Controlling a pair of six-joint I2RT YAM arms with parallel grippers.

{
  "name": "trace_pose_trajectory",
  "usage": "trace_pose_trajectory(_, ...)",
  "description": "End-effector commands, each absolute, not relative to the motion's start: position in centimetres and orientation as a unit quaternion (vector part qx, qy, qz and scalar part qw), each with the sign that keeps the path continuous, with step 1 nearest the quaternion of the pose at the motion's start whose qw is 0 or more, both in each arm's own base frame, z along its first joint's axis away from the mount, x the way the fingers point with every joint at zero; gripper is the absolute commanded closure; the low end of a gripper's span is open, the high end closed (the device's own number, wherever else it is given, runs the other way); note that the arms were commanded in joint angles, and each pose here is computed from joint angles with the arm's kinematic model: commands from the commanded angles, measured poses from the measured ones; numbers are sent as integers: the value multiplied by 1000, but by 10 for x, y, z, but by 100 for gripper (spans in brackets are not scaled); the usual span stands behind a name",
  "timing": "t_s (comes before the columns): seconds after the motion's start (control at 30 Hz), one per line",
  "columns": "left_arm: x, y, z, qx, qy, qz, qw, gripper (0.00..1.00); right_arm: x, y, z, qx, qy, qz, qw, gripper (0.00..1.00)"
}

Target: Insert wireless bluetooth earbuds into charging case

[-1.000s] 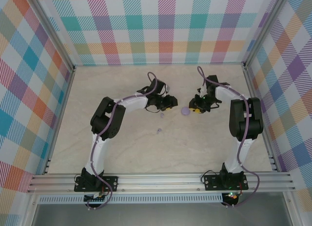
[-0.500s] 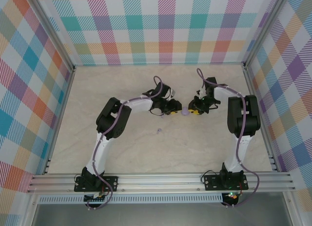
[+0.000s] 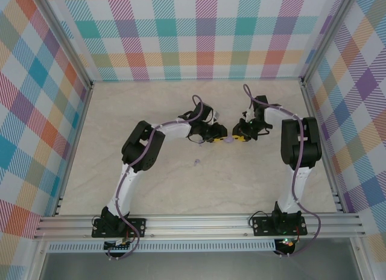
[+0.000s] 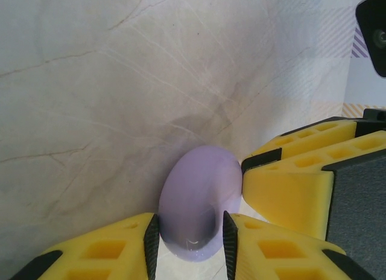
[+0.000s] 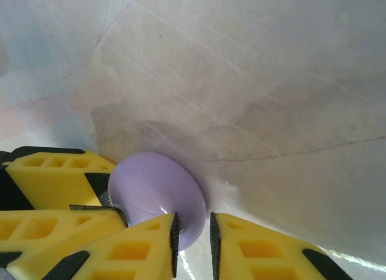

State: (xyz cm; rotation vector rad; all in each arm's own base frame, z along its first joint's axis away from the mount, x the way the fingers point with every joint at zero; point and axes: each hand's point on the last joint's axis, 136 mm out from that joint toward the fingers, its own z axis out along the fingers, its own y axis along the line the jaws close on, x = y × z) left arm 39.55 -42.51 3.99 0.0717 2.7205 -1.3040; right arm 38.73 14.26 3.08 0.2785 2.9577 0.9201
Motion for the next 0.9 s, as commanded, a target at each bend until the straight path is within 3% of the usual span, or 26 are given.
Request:
trace_pose_trajectory(0.0, 389, -440, 40, 30, 890, -452, 46, 65, 389, 143, 27, 95, 948, 302, 9, 78)
trace_pose_trajectory(0.43, 389, -443, 39, 15, 882, -469, 38, 69, 388, 143, 27, 94, 948, 303, 8, 78)
trace_pose_trajectory(0.87, 388, -443, 33, 11, 884, -466, 30, 67, 388, 144, 27, 94, 948, 305, 7, 78)
